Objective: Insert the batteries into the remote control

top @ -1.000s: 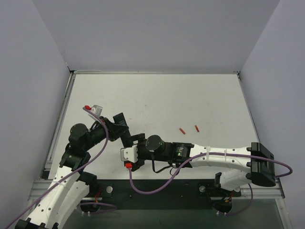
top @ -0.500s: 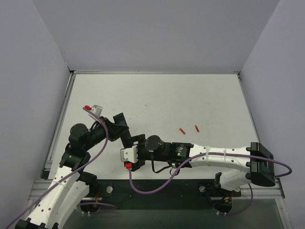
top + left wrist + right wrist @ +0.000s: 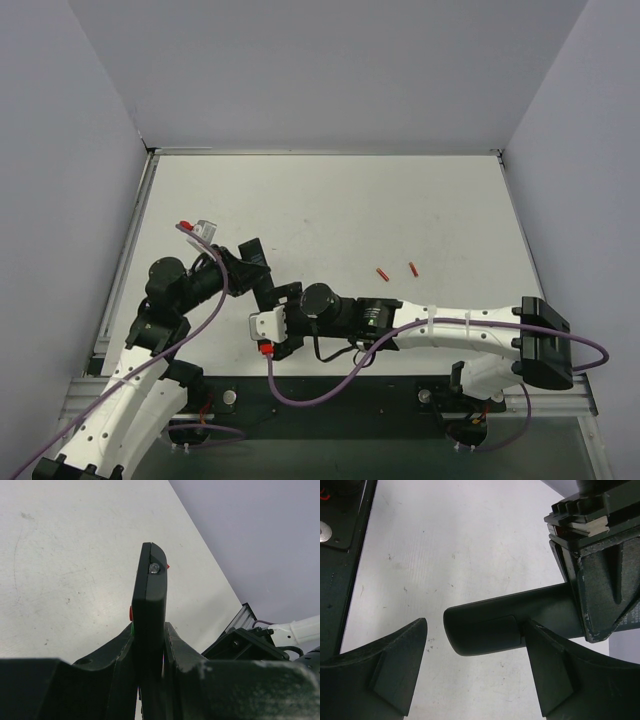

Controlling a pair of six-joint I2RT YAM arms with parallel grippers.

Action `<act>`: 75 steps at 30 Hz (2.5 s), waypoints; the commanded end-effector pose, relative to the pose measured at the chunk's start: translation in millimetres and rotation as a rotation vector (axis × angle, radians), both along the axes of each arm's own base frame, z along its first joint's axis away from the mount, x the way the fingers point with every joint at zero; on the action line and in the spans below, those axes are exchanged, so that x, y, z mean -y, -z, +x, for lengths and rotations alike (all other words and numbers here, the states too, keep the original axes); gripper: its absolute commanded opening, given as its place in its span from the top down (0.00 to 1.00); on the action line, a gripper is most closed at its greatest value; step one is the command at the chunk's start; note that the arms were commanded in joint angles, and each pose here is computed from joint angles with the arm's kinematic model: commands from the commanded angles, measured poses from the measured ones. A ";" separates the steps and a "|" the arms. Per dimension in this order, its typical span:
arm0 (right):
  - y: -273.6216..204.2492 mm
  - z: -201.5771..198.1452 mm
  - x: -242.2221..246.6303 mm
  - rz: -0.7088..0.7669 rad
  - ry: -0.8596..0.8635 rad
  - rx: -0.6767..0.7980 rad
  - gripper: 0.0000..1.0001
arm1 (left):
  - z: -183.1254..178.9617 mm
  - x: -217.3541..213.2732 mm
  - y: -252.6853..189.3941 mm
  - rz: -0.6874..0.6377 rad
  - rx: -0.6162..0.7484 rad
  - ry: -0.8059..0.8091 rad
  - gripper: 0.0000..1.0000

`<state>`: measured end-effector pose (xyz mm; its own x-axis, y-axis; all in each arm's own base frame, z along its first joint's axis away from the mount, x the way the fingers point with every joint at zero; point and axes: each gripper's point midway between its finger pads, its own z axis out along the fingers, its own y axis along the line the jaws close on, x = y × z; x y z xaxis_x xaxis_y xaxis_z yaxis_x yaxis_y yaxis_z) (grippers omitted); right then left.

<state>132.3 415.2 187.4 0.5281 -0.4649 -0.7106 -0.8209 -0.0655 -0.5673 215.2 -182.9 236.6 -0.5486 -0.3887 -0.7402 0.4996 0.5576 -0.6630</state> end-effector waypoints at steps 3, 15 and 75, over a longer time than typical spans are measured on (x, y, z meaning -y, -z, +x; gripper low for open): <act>8.1 -8.1 -9.8 -0.044 -0.057 -0.063 0.27 | -11.4 11.1 -50.4 -0.057 0.150 0.103 1.00; 42.7 -12.8 5.9 -0.191 -0.074 -0.161 0.49 | 7.3 -1.1 -46.5 -0.036 0.135 -0.009 1.00; 72.7 71.9 40.9 0.197 0.509 -1.084 0.38 | 65.3 14.0 119.8 0.105 -0.090 -0.161 1.00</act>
<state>191.5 359.5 66.2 -0.4419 -0.5089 -0.7388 -0.8929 0.3292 0.3074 269.3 -193.8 87.9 -0.6244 -0.3666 -0.6897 0.2895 0.7115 -0.6403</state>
